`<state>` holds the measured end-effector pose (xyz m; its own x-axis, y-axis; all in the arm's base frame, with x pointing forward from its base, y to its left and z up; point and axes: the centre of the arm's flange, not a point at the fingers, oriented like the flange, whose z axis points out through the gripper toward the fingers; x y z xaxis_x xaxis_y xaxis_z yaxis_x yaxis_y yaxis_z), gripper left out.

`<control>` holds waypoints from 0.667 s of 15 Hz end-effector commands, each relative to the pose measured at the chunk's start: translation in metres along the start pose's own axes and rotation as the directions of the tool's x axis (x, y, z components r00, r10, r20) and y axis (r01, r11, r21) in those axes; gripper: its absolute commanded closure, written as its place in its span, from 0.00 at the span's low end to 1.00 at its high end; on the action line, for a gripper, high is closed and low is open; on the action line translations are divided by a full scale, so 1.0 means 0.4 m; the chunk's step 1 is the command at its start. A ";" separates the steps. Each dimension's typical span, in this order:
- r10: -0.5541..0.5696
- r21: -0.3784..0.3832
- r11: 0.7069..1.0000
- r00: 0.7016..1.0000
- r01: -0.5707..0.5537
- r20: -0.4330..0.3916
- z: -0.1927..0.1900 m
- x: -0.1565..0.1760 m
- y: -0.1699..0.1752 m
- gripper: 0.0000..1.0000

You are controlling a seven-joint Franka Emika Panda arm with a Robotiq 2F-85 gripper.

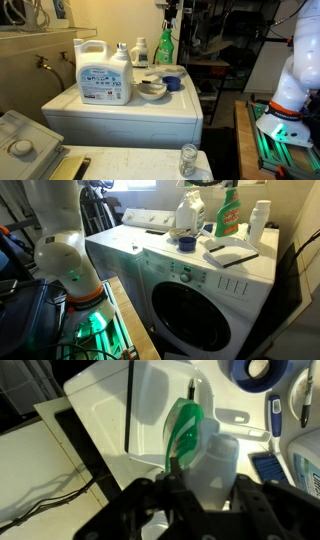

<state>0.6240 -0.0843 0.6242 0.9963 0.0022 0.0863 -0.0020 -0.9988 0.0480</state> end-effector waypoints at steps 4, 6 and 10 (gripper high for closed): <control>-0.019 0.055 0.998 1.000 0.020 -0.020 0.040 0.036 0.068 0.88; -0.016 0.054 0.998 1.000 0.017 -0.012 0.064 0.035 0.081 0.88; -0.020 0.051 0.998 1.000 0.019 0.005 0.102 0.033 0.091 0.88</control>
<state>0.6438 -0.1133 0.5822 0.9984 0.0120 0.0548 0.0113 -0.9998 0.0143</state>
